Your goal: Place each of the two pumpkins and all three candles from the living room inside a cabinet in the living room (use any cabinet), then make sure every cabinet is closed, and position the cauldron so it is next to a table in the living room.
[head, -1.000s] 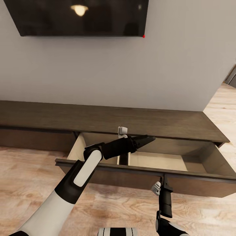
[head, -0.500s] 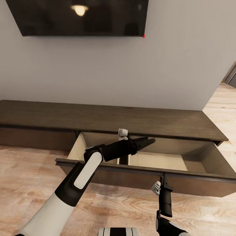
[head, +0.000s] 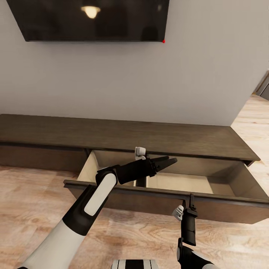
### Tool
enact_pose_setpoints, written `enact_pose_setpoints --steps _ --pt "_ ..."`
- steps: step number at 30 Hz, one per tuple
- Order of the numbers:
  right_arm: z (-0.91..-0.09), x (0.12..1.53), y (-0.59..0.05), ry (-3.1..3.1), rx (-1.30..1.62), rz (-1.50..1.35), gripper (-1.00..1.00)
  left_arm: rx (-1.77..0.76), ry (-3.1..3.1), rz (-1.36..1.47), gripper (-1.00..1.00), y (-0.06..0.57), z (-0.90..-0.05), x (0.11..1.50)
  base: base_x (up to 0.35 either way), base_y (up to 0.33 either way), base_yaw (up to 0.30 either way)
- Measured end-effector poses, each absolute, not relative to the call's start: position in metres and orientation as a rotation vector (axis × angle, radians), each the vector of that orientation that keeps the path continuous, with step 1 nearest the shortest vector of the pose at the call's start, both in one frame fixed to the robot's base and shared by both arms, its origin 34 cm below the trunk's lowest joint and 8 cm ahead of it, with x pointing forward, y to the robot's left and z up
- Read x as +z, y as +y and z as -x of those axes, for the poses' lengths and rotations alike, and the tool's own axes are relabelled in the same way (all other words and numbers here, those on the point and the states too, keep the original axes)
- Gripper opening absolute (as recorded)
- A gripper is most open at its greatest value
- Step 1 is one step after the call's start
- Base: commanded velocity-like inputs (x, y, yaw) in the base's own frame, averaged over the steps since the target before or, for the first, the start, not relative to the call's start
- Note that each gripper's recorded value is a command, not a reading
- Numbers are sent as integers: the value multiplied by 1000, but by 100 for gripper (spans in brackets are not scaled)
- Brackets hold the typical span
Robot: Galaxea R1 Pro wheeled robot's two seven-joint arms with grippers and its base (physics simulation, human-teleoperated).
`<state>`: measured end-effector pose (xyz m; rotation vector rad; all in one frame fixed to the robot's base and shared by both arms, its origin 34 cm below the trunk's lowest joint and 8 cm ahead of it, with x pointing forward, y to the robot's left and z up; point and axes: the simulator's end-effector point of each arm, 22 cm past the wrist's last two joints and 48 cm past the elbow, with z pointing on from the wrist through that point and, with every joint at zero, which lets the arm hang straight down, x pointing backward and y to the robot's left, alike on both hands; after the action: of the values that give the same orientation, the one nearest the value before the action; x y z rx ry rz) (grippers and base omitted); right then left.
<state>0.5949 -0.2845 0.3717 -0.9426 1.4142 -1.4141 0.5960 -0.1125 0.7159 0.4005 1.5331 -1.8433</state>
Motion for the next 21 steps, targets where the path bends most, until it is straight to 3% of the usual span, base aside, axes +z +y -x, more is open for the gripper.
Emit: enact_pose_setpoints --steps 11,18,21 --pt "-596 374 -282 1403 -1413 942 100 -1844 1532 -399 100 -112 -596 716 -258 88 0" --pt "-596 375 -286 1398 -1407 930 100 -1843 1533 -398 100 -112 -597 716 -47 9 0" --pt "-595 374 -318 1413 -1386 890 100 -1843 1534 -398 100 -112 -597 716 -3 1 0"
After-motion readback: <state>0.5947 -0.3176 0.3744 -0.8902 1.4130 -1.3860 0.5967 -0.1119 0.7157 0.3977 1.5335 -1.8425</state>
